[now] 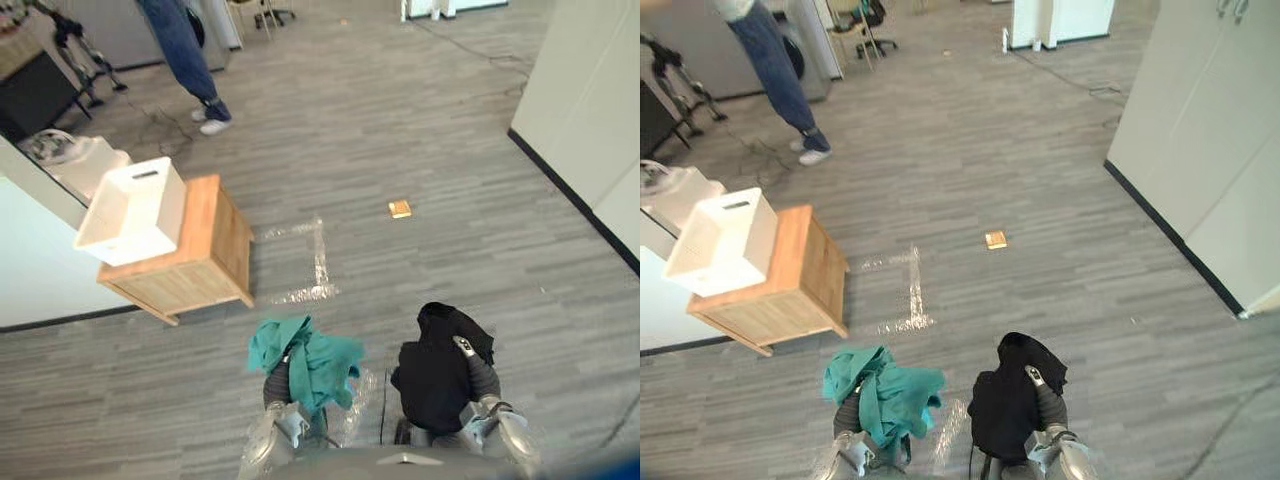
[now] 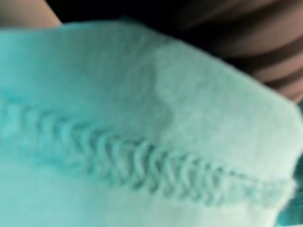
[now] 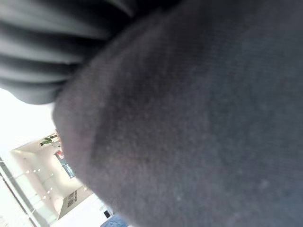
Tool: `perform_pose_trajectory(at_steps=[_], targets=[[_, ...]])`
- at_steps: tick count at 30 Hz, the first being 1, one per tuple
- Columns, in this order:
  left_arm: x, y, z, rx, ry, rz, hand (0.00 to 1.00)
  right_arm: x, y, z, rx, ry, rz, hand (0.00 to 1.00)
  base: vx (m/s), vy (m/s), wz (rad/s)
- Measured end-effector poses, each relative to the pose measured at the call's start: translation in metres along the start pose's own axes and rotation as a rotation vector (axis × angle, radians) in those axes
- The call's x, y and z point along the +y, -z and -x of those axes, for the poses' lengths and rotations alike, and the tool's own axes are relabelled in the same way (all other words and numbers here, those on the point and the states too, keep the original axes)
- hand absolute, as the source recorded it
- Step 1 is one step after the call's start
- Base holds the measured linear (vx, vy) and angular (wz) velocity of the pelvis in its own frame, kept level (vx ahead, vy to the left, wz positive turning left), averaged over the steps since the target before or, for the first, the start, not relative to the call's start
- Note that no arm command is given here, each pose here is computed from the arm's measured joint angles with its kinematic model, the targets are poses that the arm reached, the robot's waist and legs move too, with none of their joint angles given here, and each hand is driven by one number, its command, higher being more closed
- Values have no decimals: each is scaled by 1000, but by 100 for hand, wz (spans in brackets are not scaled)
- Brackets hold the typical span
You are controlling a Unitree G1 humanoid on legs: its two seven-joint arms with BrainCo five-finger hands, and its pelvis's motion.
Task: Tidy the bed and pick cloth on bed and put in laundry
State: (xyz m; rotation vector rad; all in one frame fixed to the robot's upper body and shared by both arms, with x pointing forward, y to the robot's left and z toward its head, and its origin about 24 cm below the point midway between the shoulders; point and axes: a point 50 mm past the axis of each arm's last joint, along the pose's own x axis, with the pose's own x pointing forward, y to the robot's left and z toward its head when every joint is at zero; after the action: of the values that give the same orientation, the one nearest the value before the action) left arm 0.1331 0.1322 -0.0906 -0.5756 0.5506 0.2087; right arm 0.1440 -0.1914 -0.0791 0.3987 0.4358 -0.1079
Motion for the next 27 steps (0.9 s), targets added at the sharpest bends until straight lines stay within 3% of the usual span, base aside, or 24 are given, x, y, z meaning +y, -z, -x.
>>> perform_pose_trajectory(at_steps=[9,15,21,27], targets=[[-12,9,6,16,16,38,100,-12,7,13,38,5,30,100,434,40,21],[-12,-8,-2,-58,31,10,100,5,7,1,22,-43,10,100,531,210,16],[-3,-23,-5,-96,30,-73,100,15,20,4,59,-37,2,100,452,109,92],[-4,-29,-6,-113,15,-85,100,16,30,13,81,-32,-31,100,431,-129,105]])
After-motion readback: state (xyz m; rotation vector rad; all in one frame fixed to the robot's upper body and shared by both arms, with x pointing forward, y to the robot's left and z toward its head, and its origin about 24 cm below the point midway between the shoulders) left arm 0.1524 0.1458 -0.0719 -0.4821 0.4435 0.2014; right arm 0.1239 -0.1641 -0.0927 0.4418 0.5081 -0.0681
